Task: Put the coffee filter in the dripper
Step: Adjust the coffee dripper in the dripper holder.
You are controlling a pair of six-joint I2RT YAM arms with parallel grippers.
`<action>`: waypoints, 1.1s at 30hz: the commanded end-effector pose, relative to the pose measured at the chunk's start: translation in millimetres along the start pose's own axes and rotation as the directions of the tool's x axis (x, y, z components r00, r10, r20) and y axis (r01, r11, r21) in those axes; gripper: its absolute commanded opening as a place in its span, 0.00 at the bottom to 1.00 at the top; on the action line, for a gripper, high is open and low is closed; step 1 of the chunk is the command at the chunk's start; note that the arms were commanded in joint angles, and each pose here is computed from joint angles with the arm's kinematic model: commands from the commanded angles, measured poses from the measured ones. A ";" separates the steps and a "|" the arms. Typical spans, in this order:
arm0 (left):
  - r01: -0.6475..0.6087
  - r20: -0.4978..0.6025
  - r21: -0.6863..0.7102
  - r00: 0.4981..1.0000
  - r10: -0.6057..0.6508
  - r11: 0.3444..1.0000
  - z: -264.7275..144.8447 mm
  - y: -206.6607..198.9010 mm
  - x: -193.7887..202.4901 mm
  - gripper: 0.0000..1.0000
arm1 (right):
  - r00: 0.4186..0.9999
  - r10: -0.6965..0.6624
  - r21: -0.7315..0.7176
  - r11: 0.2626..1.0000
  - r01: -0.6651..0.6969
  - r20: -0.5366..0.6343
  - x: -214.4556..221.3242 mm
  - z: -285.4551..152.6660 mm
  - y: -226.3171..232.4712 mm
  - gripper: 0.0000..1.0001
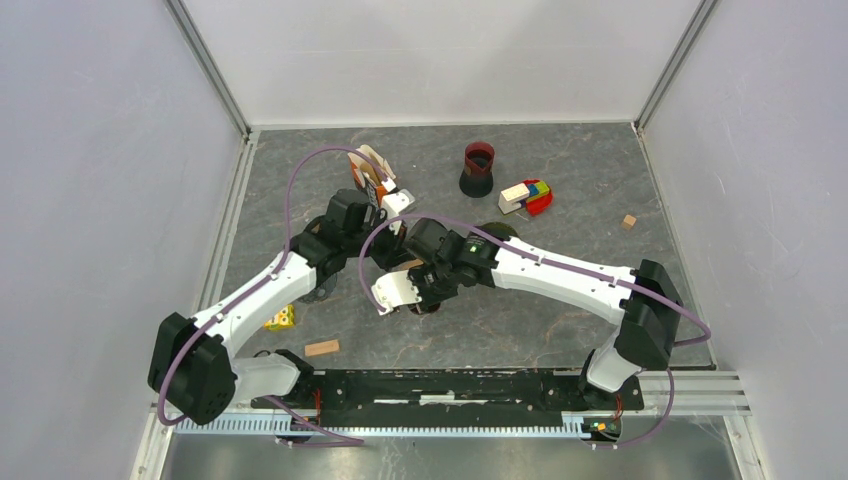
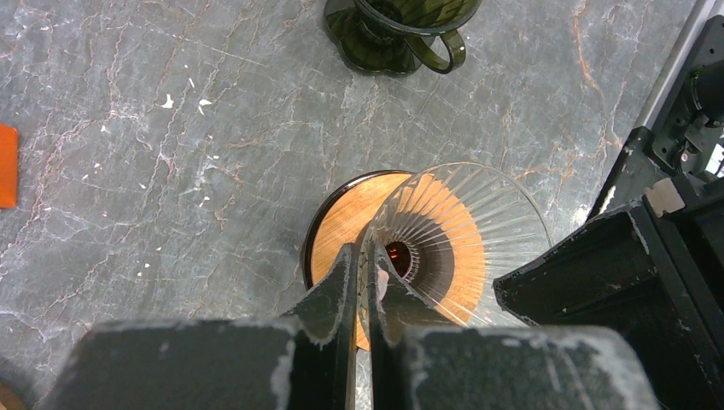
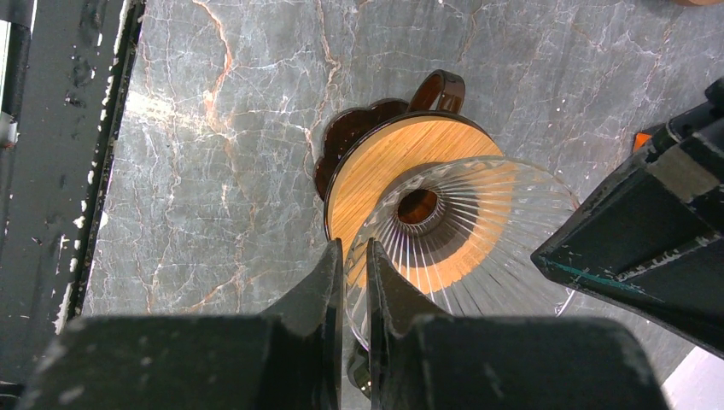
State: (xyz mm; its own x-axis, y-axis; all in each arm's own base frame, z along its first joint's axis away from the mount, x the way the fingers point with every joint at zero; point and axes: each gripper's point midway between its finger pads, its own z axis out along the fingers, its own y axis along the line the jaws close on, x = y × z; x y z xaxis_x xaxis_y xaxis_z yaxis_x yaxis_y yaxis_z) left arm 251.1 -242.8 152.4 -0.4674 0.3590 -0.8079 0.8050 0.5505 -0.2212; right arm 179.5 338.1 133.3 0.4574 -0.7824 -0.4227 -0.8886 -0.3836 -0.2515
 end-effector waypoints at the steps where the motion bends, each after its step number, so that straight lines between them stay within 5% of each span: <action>1: 0.062 -0.272 -0.014 0.960 -0.063 0.998 0.2 0.8 86.0 0.02 | 0.994 0.036 -0.109 0.993 -0.047 -0.098 31.3 40.9 21.9 0.00; 26: 0.053 -0.200 -0.015 0.978 -0.055 0.998 -4.1 -0.8 43.0 0.02 | 0.997 0.055 0.008 0.998 -0.055 -0.057 11.1 5.1 -8.7 0.28; 33: 0.048 -0.187 -0.010 0.981 -0.049 0.999 -6.6 -2.7 36.1 0.09 | 0.997 0.057 0.029 0.998 -0.056 -0.054 8.0 -2.4 -13.7 0.37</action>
State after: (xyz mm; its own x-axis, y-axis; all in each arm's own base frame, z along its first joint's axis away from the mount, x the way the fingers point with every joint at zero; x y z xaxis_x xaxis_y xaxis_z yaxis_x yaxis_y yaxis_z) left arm 249.7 -242.1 154.3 -0.5018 0.3794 -0.7773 0.7951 0.5561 -0.2419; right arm 188.9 333.1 122.6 0.4127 -0.8267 -0.3824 -0.9094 -0.3504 -0.2240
